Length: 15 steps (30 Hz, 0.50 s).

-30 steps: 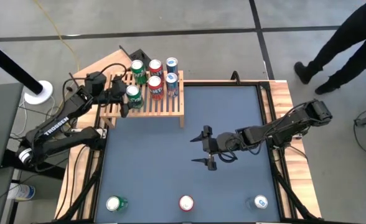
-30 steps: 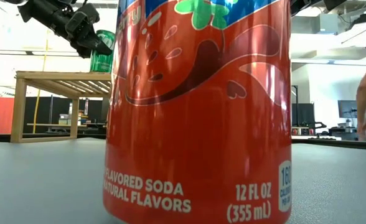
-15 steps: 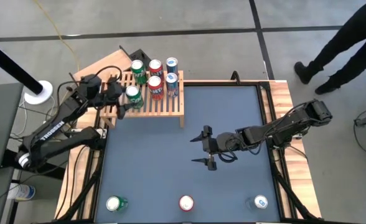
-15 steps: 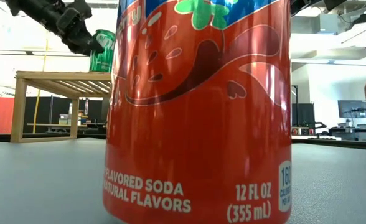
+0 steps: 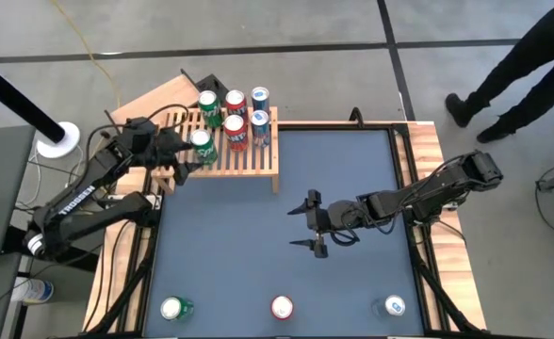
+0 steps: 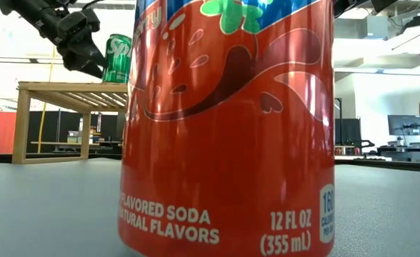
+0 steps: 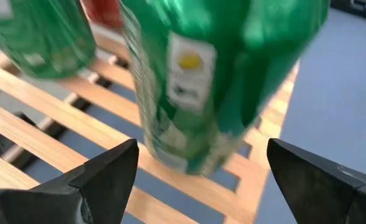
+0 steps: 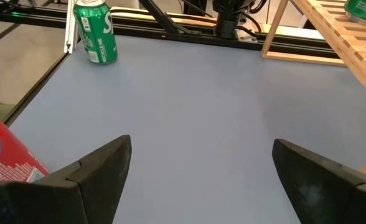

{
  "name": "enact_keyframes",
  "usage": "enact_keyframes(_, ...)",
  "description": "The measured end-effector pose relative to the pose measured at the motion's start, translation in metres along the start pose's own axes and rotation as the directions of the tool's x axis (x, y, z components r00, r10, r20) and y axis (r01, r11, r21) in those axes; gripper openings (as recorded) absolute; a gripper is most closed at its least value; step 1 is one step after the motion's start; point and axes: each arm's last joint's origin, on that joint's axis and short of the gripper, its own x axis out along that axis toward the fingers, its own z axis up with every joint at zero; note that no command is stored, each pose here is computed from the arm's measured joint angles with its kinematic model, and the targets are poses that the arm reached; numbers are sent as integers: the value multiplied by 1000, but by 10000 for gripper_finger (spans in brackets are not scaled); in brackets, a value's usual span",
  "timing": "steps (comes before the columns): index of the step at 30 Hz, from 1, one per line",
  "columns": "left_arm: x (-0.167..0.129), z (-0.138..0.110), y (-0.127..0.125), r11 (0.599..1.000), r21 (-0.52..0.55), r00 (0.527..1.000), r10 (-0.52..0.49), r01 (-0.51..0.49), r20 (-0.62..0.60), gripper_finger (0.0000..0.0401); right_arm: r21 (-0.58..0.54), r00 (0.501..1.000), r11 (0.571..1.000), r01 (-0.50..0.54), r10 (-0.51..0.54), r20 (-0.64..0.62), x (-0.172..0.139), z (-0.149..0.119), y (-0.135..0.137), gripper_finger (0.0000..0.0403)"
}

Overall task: Place canned beverage on shelf
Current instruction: Put the top green soda can on the shelf aligned with the other green soda can

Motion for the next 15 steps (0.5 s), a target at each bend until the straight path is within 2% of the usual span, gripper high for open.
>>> enact_keyframes(8,2,-1,-9,993,-112,999,-27,24,-27,342,-3,1000,1000,0,0,5,0,0,0,380)
enact_keyframes(12,4,0,-12,983,-167,997,70,-75,-35,342,-4,1000,1000,0,0,15,0,1,0,380)
enact_keyframes(15,5,3,-15,980,-174,995,97,-96,2,342,-4,1000,1000,0,0,15,0,1,0,380)
